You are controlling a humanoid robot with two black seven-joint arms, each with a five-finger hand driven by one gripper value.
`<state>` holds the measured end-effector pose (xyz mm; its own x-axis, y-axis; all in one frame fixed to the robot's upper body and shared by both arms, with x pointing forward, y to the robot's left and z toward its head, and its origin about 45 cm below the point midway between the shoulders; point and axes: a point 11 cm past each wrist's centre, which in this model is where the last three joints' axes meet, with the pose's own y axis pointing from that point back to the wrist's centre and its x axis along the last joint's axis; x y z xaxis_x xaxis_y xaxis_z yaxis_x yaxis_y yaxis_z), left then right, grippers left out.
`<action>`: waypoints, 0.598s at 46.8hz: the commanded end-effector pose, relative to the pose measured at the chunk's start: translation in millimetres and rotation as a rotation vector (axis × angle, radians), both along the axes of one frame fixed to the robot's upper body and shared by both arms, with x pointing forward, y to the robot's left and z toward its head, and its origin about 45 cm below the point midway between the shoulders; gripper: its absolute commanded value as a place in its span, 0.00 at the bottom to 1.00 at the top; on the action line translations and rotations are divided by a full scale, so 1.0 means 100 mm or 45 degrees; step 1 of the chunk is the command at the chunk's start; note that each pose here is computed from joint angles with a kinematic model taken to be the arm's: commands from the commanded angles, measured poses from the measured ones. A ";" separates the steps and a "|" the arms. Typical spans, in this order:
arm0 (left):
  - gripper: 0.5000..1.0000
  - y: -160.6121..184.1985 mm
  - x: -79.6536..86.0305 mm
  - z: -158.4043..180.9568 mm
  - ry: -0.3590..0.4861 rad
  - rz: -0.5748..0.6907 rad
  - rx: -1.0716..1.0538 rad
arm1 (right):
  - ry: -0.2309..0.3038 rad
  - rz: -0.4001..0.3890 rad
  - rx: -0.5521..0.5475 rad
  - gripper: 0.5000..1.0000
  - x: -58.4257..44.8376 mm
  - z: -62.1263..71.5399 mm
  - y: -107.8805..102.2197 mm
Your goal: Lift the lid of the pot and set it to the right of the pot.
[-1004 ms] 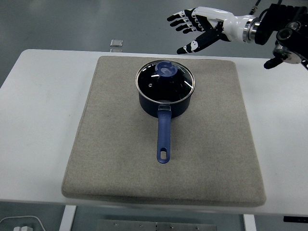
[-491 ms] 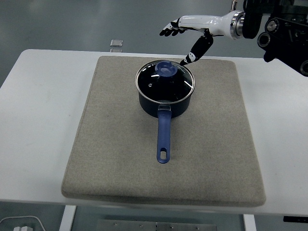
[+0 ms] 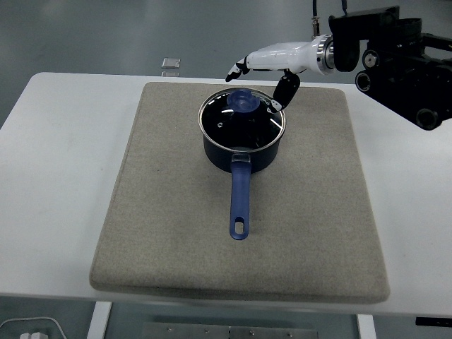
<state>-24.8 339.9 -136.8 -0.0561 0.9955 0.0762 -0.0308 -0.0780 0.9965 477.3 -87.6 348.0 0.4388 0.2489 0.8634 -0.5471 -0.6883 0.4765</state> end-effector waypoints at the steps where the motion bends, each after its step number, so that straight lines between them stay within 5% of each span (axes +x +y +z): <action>1: 1.00 0.00 0.00 0.00 0.000 0.000 0.000 | -0.018 0.030 -0.014 0.82 -0.03 -0.05 0.09; 9: 1.00 0.00 0.00 0.00 0.000 0.000 0.000 | -0.042 0.054 -0.048 0.82 -0.06 -0.16 0.14; 28: 1.00 0.00 0.00 0.00 0.000 0.000 0.000 | -0.068 0.054 -0.070 0.79 -0.03 -0.13 0.11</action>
